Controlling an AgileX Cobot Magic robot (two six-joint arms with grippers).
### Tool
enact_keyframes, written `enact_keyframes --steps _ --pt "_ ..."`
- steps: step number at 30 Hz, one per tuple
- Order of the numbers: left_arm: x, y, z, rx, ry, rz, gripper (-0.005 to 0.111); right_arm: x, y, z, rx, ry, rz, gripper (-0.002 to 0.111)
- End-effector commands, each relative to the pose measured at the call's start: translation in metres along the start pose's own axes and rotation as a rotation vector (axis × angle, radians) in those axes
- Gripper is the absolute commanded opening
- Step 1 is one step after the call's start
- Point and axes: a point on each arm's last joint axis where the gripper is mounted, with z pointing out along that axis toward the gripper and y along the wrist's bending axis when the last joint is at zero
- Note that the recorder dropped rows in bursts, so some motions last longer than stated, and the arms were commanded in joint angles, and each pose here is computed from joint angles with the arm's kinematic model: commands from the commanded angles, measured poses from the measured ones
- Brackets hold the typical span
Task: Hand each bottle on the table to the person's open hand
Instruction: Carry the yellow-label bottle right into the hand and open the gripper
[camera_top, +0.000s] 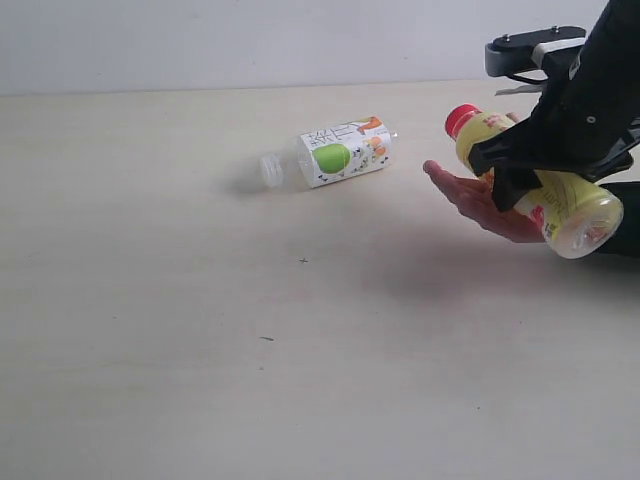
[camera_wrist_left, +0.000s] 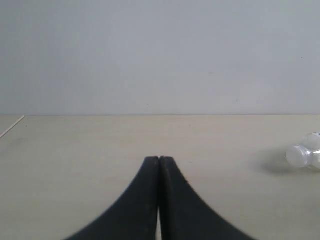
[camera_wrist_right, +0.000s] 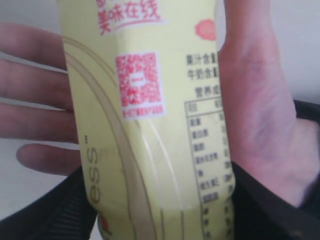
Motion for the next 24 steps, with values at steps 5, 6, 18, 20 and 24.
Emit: enact_keyframes --steps 5,6,18,20,24 --pt "0.0 0.0 0.0 0.004 -0.007 0.001 0.002 0.0 -0.001 0.003 0.0 -0.024 0.004 0.003" --pt "0.0 0.0 0.0 0.004 -0.007 0.001 0.002 0.0 -0.001 0.003 -0.001 -0.022 0.005 0.006" --pt "0.0 0.0 0.0 0.004 -0.007 0.001 0.002 0.002 0.0 0.029 -0.007 0.085 0.012 0.045" --pt "0.0 0.0 0.0 0.004 -0.007 0.001 0.002 0.001 0.0 0.031 -0.007 0.084 0.012 0.05" --pt "0.0 0.0 0.0 0.004 -0.007 0.001 0.002 0.001 0.0 0.032 -0.007 0.084 0.007 0.069"
